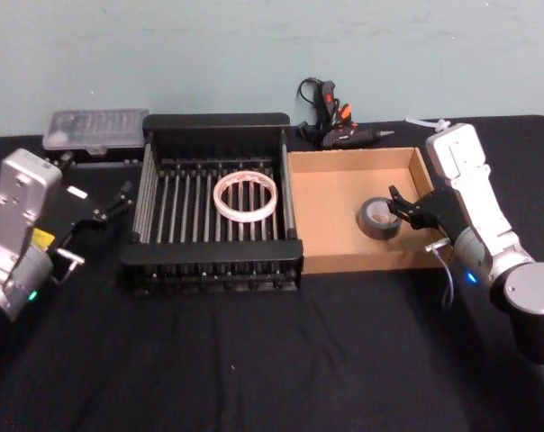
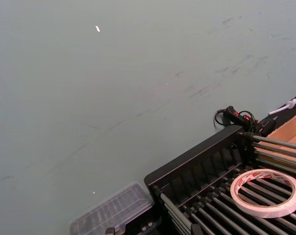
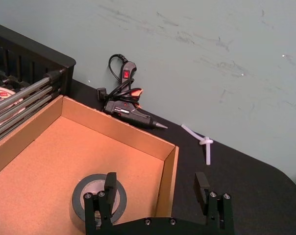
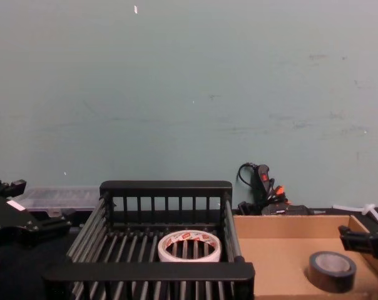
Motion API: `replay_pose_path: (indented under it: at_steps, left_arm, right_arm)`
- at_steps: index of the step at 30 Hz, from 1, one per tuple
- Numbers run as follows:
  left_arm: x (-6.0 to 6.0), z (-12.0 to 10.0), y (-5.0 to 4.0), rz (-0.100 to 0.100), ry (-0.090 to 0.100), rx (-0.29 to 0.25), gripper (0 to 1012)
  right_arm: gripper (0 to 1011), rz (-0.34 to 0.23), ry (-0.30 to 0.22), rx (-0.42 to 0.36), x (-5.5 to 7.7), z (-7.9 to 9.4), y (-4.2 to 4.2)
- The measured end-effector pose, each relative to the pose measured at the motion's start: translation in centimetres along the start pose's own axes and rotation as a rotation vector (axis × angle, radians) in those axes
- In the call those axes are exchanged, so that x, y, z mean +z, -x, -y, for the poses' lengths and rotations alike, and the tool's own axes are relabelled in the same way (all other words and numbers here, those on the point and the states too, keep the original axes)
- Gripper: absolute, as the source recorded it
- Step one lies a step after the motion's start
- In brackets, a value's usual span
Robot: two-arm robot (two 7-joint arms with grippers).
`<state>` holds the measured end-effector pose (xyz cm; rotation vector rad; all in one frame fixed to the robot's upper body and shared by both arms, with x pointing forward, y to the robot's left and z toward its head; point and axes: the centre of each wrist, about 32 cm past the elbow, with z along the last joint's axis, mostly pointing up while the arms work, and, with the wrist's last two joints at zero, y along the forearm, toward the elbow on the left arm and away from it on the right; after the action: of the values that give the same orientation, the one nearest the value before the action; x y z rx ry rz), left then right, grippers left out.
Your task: Pick up the white tape and place it into the black box , Pick up the silver tape and place it into the brown box.
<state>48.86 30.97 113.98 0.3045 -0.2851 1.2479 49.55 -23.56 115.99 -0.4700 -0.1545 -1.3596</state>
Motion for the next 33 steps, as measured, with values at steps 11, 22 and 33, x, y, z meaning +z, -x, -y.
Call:
replay_pose_path:
  at_steps: [11, 22, 33]
  left_arm:
    - [0.0, 0.0, 0.0, 0.0, 0.0, 0.0, 1001]
    - [0.0, 0.0, 0.0, 0.0, 0.0, 0.0, 1001]
    - [0.0, 0.0, 0.0, 0.0, 0.0, 0.0, 1001]
  right_arm:
    - [1003, 0.001, -0.002, 0.001, 0.03, -0.03, 0.01]
    - [1002, 0.002, -0.003, 0.002, 0.06, -0.05, 0.0]
    - [1002, 0.002, -0.005, 0.003, 0.08, -0.06, 0.0]
